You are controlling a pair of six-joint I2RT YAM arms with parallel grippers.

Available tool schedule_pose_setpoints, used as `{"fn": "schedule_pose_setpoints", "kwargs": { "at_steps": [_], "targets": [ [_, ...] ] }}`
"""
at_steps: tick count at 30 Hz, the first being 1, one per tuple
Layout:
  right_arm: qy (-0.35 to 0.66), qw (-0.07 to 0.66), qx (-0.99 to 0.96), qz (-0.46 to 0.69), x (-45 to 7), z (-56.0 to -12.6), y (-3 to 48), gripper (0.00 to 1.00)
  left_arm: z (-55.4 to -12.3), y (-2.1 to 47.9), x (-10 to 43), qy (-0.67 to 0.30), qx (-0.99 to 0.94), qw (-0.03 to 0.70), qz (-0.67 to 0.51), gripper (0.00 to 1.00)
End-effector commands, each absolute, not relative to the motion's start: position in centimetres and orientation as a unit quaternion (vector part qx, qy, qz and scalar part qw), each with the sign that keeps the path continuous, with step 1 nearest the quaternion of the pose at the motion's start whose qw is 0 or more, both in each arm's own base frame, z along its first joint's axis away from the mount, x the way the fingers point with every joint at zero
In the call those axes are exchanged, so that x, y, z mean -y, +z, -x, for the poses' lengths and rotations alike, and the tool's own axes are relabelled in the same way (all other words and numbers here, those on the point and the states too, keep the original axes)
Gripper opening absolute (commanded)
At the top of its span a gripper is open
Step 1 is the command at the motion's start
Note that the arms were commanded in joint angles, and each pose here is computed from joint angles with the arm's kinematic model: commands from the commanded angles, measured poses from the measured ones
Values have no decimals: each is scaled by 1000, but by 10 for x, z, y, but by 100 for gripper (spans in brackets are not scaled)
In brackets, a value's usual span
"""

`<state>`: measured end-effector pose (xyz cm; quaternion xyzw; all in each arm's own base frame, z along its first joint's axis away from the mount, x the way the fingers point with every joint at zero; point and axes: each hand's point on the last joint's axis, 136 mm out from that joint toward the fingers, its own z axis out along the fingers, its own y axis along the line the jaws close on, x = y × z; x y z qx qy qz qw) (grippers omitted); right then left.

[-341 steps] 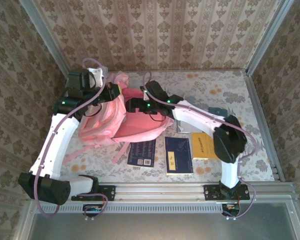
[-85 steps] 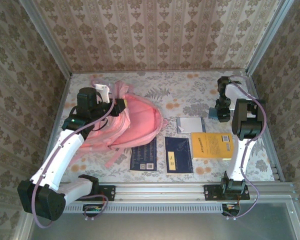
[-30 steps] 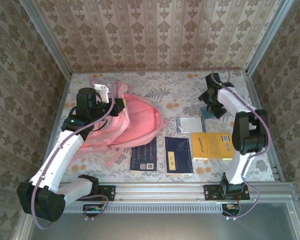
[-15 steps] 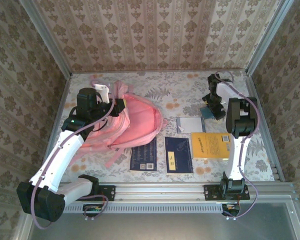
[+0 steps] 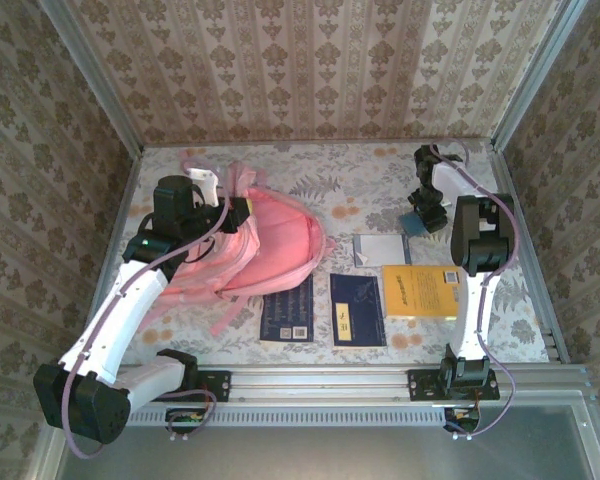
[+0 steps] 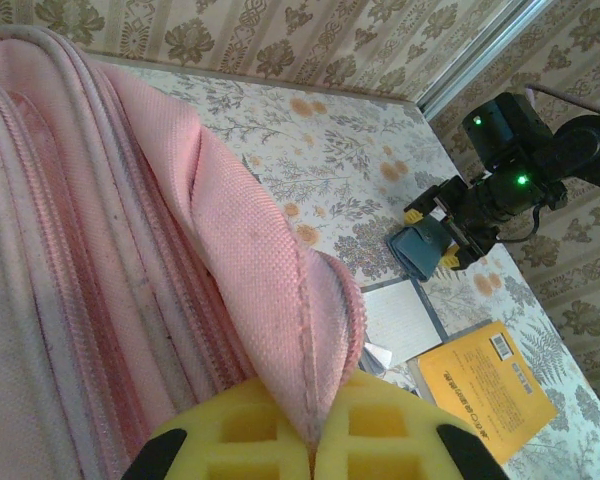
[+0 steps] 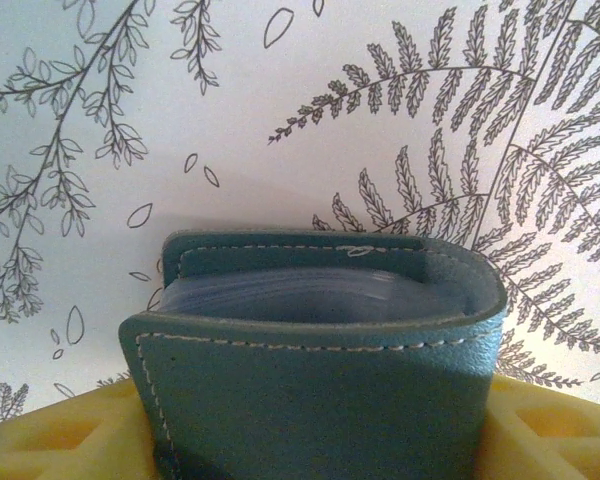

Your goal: Pack the student bag

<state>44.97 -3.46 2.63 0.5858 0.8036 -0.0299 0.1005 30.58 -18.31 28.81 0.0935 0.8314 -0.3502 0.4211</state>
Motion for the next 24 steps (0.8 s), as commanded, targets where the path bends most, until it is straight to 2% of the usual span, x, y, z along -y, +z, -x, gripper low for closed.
{"fn": "schedule_pose_setpoints", "kwargs": {
  "at_steps": [1, 8, 11, 12, 24],
  "targets": [
    [-33, 86, -807, -583, 31, -433, 21, 60, -308, 302, 180, -349, -816, 449, -102, 0],
    [-17, 167, -826, -538, 31, -436, 77, 56, -307, 304, 179, -347, -815, 453, -102, 0],
    [48, 203, -851, -481, 12, -452, 90, 44, -307, 304, 179, -347, -815, 453, -102, 0],
    [62, 211, -858, -464, 6, -453, 94, 42, -307, 303, 179, -346, -816, 452, -102, 0],
    [113, 266, -909, -300, -59, -449, 145, 42, -305, 305, 179, -344, -814, 456, -103, 0]
  ]
}}
